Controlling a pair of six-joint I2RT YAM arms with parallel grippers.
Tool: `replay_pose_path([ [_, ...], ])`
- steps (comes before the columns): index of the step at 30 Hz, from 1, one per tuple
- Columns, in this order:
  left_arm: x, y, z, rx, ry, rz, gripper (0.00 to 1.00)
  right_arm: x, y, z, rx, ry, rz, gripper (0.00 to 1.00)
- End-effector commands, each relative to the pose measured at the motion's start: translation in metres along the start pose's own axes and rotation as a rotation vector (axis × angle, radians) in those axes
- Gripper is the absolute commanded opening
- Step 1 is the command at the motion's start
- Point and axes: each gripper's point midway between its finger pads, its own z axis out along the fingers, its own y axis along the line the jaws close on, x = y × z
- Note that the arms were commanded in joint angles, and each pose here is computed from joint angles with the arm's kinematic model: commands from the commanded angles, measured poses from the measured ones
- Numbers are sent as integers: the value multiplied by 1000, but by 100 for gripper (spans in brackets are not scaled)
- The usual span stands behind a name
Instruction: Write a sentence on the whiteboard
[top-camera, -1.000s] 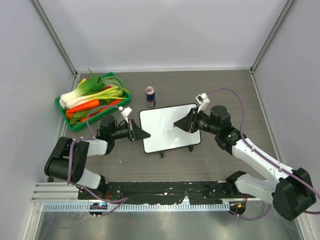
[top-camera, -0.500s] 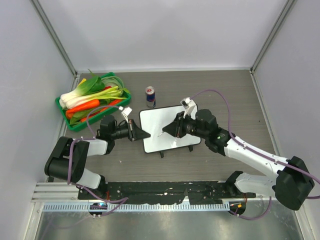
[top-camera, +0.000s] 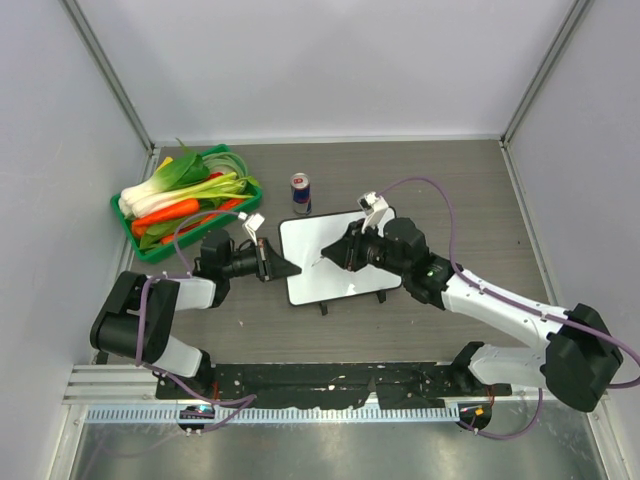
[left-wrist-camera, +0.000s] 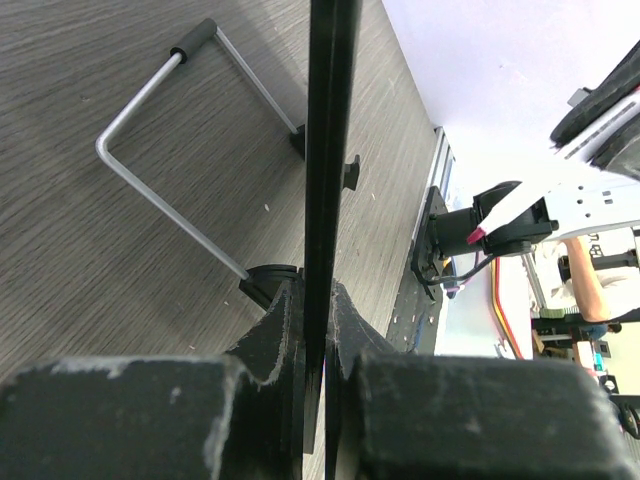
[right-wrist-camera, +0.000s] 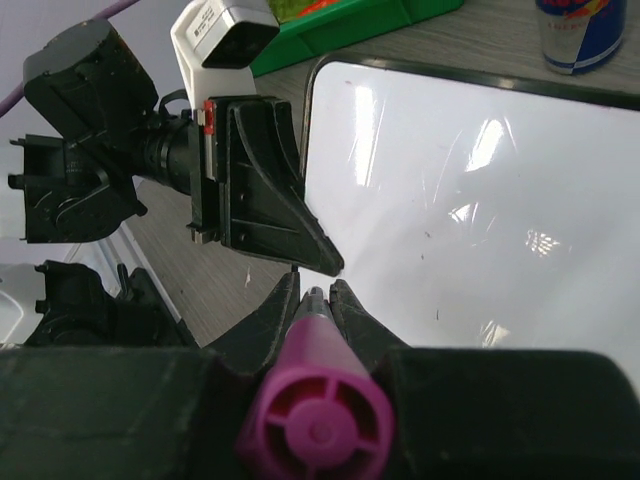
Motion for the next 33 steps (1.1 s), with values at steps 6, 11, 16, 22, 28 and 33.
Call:
replay_pose_path([
  [6, 1, 19, 1, -81, -11, -18, 0, -62, 10, 14, 38, -196, -69, 1],
  [11, 0, 19, 1, -80, -13, -18, 0, -71, 7, 25, 53, -219, -94, 1],
  [16, 1, 19, 1, -79, -12, -18, 0, -76, 7, 39, 53, -231, -104, 1],
  [22, 0, 19, 1, -80, -13, -13, 0, -78, 13, 52, 41, -238, -112, 1],
  [28, 0, 19, 1, -80, -12, -15, 0, -85, 12, 62, 63, -259, -118, 1],
  [33, 0, 20, 2, -79, -8, -18, 0, -84, 13, 70, 63, -258, -123, 1],
])
